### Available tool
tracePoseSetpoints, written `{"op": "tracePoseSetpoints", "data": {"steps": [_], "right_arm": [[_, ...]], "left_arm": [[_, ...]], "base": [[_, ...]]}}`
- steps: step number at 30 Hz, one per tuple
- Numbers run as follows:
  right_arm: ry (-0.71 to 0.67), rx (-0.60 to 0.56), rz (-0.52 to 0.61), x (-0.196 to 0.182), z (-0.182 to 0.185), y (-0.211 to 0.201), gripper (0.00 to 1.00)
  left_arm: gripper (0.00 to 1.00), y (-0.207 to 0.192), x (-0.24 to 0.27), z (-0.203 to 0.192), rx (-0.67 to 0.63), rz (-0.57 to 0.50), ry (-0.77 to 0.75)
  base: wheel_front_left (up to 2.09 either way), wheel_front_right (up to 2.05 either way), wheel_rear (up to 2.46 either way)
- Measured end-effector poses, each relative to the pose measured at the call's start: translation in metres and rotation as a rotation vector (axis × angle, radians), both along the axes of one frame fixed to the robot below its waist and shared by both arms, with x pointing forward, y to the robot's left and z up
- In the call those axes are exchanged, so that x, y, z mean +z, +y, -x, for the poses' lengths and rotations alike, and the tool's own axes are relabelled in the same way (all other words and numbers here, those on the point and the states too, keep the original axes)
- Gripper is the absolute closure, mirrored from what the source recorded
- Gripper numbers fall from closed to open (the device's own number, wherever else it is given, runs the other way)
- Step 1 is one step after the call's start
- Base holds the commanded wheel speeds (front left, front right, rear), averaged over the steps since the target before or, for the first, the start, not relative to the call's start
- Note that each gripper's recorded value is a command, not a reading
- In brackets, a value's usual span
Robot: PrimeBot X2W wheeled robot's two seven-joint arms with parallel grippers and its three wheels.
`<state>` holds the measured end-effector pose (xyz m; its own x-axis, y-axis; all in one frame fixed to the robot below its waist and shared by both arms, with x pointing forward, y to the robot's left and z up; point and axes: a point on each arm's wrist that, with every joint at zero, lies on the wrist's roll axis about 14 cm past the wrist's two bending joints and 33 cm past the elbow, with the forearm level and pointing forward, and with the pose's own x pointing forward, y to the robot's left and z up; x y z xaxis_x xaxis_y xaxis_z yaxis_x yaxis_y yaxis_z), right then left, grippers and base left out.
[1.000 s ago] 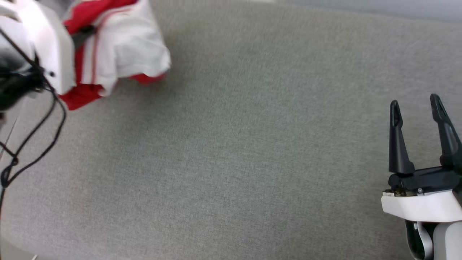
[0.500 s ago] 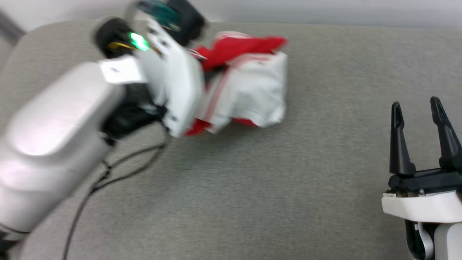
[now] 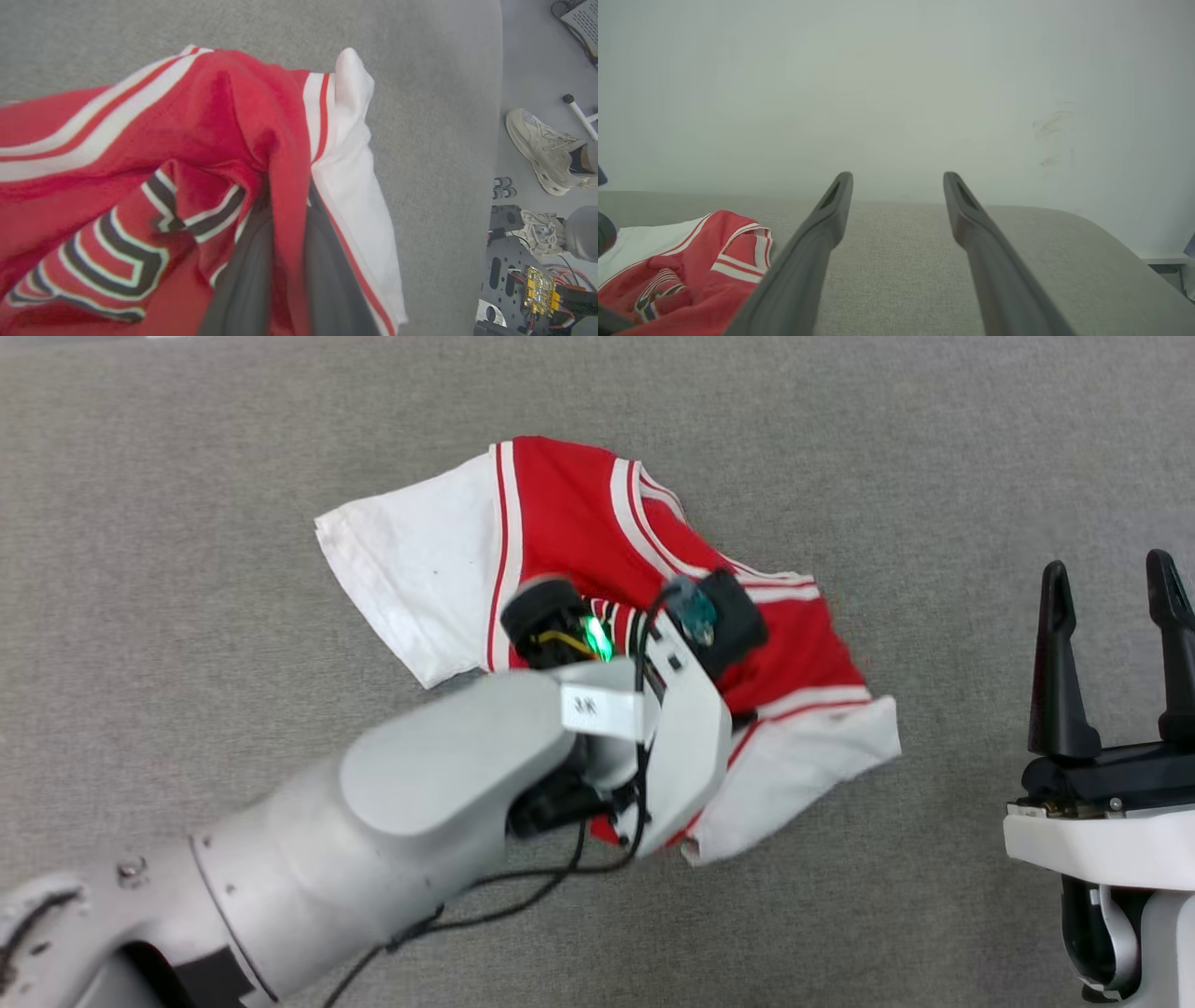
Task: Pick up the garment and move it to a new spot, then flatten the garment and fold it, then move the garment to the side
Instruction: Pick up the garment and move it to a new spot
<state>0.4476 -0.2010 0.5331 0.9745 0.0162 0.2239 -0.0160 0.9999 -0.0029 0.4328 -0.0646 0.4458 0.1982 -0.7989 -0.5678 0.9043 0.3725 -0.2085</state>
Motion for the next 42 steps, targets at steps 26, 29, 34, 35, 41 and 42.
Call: {"op": "tracePoseSetpoints", "data": {"steps": [26, 29, 34, 35, 41, 42], "right_arm": [[-0.054, 0.050, -0.007, 0.028, 0.025, 0.018, 0.00], [-0.063, 0.062, -0.013, 0.032, 0.031, 0.022, 0.00], [-0.079, 0.079, -0.018, 0.039, 0.038, 0.028, 0.00], [-0.080, 0.082, -0.018, 0.040, 0.040, 0.029, 0.00], [-0.082, 0.090, -0.018, 0.042, 0.048, 0.031, 0.00], [-0.083, 0.091, -0.019, 0.042, 0.049, 0.032, 0.00]], "left_arm": [[0.00, 0.060, 0.122, -0.044, 0.412, 0.393, -0.594], [0.00, 0.091, 0.126, -0.046, 0.527, 0.354, -0.696], [0.00, 0.141, 0.117, -0.037, 0.720, 0.275, -0.765], [0.00, 0.147, 0.121, -0.034, 0.753, 0.278, -0.784], [0.00, 0.189, 0.132, -0.008, 0.948, 0.296, -0.865], [0.00, 0.196, 0.131, -0.003, 0.973, 0.290, -0.876]], "base": [[0.00, 0.00, 0.00], [0.00, 0.00, 0.00], [0.00, 0.00, 0.00], [0.00, 0.00, 0.00], [0.00, 0.00, 0.00], [0.00, 0.00, 0.00]]}}
